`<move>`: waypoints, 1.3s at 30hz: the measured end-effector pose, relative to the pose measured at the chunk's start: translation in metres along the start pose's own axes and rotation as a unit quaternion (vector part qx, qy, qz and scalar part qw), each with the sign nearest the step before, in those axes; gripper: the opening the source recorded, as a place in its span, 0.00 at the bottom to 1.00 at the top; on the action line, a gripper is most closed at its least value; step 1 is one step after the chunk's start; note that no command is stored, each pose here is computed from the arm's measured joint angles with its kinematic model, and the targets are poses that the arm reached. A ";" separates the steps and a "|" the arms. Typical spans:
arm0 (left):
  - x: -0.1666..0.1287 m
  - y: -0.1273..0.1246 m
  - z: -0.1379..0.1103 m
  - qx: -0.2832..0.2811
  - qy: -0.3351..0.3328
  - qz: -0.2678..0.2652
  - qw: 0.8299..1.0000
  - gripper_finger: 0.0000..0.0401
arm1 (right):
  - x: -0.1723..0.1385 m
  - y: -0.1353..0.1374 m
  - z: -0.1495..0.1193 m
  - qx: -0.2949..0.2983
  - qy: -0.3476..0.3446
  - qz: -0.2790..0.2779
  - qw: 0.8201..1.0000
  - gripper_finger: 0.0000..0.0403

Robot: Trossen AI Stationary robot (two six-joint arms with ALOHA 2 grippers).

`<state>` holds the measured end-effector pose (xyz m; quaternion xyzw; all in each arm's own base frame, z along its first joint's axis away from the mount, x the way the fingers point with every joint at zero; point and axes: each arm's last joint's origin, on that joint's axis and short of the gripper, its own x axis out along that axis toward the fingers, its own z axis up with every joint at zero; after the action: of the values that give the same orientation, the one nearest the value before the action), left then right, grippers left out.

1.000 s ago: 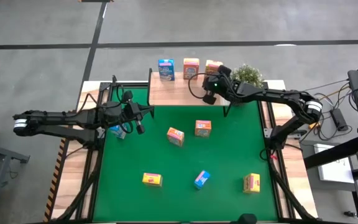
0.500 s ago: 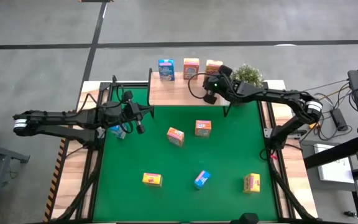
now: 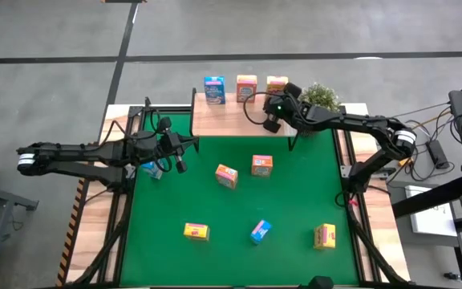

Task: Stack cereal on shelf
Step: Put the top yellow cereal box on the shelf, then put the top blue cereal box on the shelf

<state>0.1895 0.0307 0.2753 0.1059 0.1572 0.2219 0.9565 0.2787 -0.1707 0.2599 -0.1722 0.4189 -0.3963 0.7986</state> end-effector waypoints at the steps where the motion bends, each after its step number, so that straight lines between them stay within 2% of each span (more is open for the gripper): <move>1: 0.000 0.000 0.000 0.000 0.000 0.000 1.000 0.00 | -0.002 0.002 0.001 0.000 -0.004 0.002 1.000 0.03; 6: 0.000 0.000 0.000 0.000 0.000 0.000 1.000 0.00 | -0.024 0.014 0.012 0.014 -0.043 0.022 0.999 0.03; 11: 0.000 0.000 0.000 0.000 0.000 0.000 1.000 0.00 | -0.061 0.027 0.022 0.034 -0.098 0.051 0.993 0.03; 16: 0.000 0.000 0.000 -0.004 0.000 0.000 1.000 0.00 | -0.099 0.045 0.019 0.056 -0.146 0.096 0.983 0.03; 19: 0.000 0.000 0.000 -0.009 0.000 0.000 1.000 0.00 | -0.116 0.060 0.013 0.070 -0.189 0.121 0.972 0.03; 22: 0.000 -0.001 0.000 -0.043 -0.001 -0.003 0.999 0.00 | -0.128 0.078 0.006 0.077 -0.247 0.139 0.956 0.03; 24: 0.000 -0.002 0.001 -0.075 -0.004 -0.026 0.997 0.00 | -0.135 0.088 0.002 0.073 -0.294 0.143 0.942 0.03; 27: -0.001 -0.009 0.001 -0.120 -0.005 -0.090 0.989 0.00 | -0.144 0.099 -0.004 0.065 -0.362 0.135 0.920 0.03; 30: -0.002 -0.014 0.001 -0.167 0.003 -0.134 0.977 0.00 | -0.148 0.103 -0.008 0.053 -0.400 0.122 0.907 0.03; 33: -0.008 -0.012 0.003 -0.262 0.077 -0.127 0.954 0.00 | -0.150 0.104 -0.008 0.039 -0.418 0.124 0.899 0.03; 36: -0.020 -0.007 0.001 -0.320 0.228 -0.082 0.916 0.00 | -0.150 0.105 -0.009 0.029 -0.426 0.140 0.893 0.03; 39: -0.033 -0.003 -0.002 -0.358 0.354 -0.016 0.864 0.00 | -0.150 0.106 -0.009 0.027 -0.427 0.143 0.892 0.03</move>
<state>0.1619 0.0130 0.2806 -0.3316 0.3964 0.2699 0.8125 0.2727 0.0126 0.2698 -0.2418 0.0467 -0.1773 0.9528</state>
